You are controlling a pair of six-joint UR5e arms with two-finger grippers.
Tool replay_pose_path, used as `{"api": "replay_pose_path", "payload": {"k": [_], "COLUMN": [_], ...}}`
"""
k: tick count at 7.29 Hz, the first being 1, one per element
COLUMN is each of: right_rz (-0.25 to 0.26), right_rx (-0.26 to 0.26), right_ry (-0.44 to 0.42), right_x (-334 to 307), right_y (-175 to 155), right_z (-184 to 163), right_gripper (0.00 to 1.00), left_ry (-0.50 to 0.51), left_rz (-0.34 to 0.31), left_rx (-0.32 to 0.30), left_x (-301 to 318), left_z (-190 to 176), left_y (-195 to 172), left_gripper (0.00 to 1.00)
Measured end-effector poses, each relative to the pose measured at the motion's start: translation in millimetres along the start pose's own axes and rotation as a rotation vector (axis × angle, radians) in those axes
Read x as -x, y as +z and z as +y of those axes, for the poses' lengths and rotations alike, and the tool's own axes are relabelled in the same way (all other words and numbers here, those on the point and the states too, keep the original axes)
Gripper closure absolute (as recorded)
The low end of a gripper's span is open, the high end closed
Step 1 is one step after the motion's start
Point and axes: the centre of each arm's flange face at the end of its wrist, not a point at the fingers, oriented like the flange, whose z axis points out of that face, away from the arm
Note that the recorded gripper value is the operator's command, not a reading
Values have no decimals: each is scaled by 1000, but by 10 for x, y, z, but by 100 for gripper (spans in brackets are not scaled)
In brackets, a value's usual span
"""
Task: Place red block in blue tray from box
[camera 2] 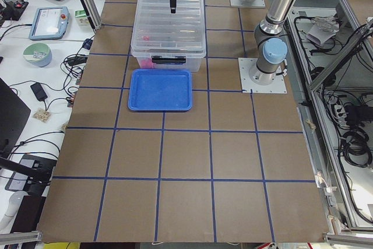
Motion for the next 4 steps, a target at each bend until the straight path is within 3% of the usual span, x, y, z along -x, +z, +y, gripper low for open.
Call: {"api": "replay_pose_path", "payload": {"k": [4], "right_rz": [14], "right_rx": [7], "right_ry": [-17], "right_x": [-60], "right_y": [1318], "right_z": [-246], "right_gripper": [0], "left_ry": [-1], "left_rz": [1], "left_rx": [2], "left_x": [-2], "left_z": [-20], "left_y": [22], "left_gripper": [0]}}
